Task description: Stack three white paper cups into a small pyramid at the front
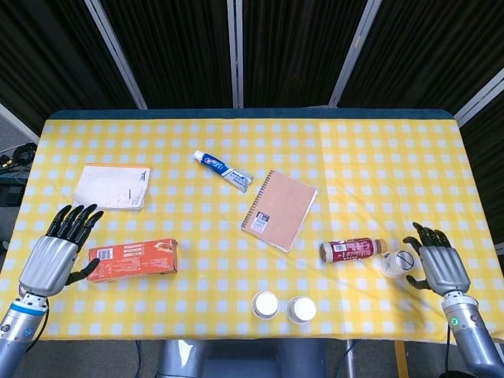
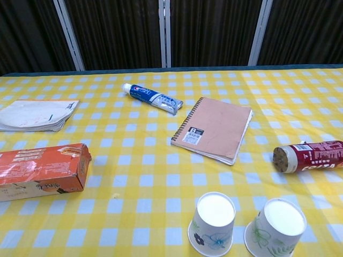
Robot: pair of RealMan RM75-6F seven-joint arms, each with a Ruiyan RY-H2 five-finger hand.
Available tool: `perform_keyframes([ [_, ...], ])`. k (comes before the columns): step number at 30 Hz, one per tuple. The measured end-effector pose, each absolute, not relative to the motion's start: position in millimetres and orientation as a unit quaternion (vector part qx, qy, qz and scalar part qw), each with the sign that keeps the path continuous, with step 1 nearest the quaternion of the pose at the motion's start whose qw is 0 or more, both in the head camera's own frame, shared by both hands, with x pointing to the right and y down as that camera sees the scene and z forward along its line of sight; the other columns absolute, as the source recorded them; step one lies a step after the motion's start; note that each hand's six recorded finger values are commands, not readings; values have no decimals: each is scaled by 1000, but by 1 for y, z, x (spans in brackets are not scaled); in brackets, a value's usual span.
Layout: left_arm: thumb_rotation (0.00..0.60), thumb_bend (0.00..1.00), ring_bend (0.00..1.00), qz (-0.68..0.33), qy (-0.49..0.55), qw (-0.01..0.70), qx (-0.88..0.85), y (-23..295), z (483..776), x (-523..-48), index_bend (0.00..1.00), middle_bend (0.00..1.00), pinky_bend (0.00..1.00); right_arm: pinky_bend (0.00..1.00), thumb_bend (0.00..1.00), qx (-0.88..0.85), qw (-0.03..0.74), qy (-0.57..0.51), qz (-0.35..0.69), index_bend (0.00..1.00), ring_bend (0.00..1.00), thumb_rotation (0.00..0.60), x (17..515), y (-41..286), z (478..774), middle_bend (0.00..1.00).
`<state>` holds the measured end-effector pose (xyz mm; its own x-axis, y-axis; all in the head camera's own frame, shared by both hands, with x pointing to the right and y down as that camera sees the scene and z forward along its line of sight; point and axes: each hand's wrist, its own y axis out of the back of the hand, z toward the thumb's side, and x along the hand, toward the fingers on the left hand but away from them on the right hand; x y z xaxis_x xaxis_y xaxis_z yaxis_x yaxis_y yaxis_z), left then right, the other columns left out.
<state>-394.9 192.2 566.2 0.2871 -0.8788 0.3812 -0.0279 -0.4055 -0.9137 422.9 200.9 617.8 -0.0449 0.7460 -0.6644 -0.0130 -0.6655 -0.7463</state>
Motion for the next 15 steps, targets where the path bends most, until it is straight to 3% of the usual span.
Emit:
perform_keyframes([
  [10, 600, 290, 0, -495, 336, 429, -676, 191, 566, -396, 0, 0, 0, 0, 135, -630, 281, -295, 662, 264, 0, 600, 425, 199, 628, 0],
  [15, 600, 290, 0, -496, 335, 429, -677, 191, 566, -396, 0, 0, 0, 0, 146, -630, 276, -296, 663, 308, 0, 600, 427, 200, 632, 0],
])
